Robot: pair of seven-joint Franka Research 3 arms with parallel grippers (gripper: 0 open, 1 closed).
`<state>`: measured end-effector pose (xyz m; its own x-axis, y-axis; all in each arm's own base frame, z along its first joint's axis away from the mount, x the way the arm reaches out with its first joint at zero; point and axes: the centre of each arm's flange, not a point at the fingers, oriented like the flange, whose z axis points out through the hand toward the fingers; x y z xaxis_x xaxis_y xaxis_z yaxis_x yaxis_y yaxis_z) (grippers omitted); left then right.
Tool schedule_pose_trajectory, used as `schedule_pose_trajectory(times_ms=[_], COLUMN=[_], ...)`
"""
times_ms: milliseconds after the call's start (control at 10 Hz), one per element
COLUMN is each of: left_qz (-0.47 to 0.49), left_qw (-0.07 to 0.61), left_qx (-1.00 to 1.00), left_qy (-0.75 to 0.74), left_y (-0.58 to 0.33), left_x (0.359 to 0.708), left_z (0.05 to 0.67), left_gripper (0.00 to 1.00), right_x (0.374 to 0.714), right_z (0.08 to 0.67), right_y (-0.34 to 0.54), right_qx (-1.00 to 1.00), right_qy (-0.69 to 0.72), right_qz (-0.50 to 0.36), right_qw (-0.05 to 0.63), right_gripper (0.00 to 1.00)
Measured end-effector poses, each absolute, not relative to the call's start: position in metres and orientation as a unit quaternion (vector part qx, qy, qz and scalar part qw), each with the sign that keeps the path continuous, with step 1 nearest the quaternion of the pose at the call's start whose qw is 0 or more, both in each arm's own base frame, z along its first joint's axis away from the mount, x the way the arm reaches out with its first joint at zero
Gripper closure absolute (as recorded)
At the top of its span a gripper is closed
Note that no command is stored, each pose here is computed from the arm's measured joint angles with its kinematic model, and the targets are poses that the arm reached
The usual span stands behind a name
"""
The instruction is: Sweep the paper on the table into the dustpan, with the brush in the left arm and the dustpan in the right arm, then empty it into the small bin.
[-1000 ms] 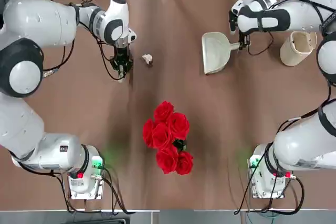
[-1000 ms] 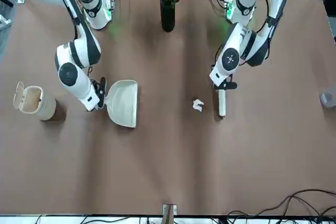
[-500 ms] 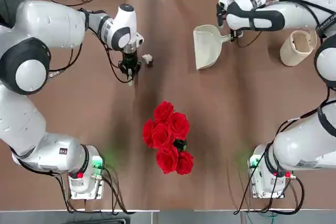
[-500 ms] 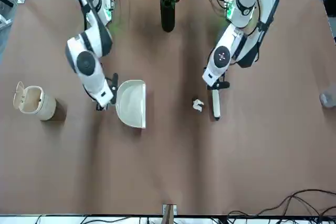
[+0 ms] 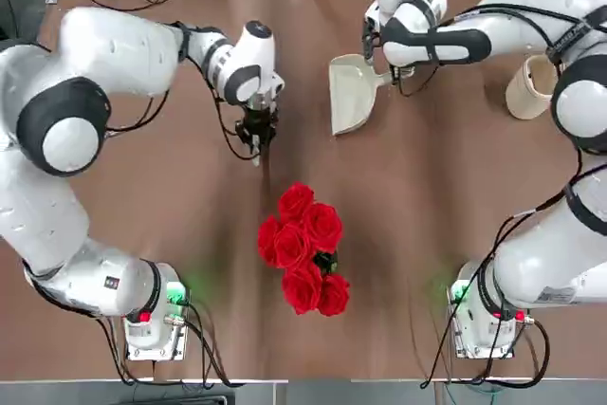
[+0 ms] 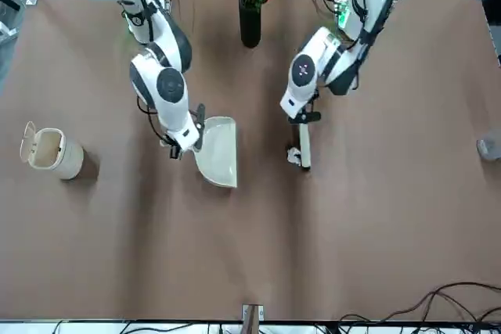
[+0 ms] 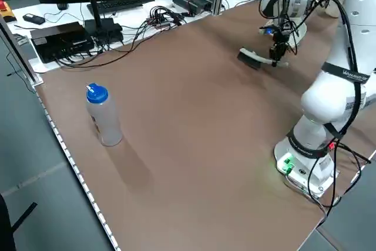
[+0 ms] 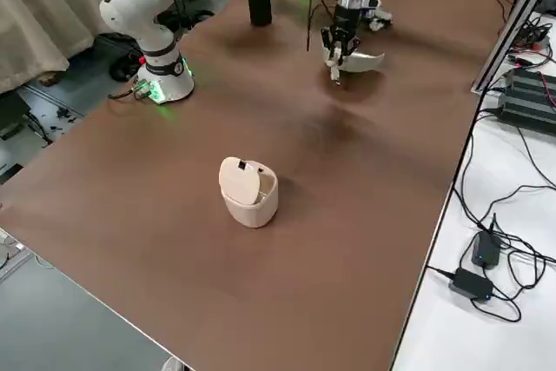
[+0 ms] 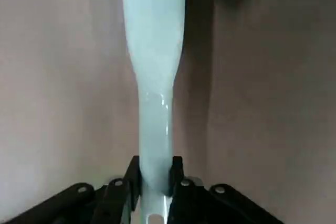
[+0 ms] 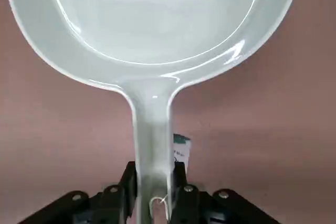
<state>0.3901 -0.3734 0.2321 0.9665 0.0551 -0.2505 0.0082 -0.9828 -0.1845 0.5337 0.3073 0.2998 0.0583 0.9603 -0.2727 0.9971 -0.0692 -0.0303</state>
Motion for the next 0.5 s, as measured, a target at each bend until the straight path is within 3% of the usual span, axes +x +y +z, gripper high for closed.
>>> schedule_pose_trajectory(times_ms=[500], left_qz=[0.116], left_qw=[0.076], left_qx=[-0.990], left_qy=[-0.039], left_y=[-0.436], left_x=[0.391], left_z=[0.226], left_gripper=[0.73], right_x=[0.529], right_z=[0.264], right_y=[0.366], right_qx=[0.736], right_qy=[0.658], right_qz=[-0.133], right_qw=[0.089], right_gripper=[0.68])
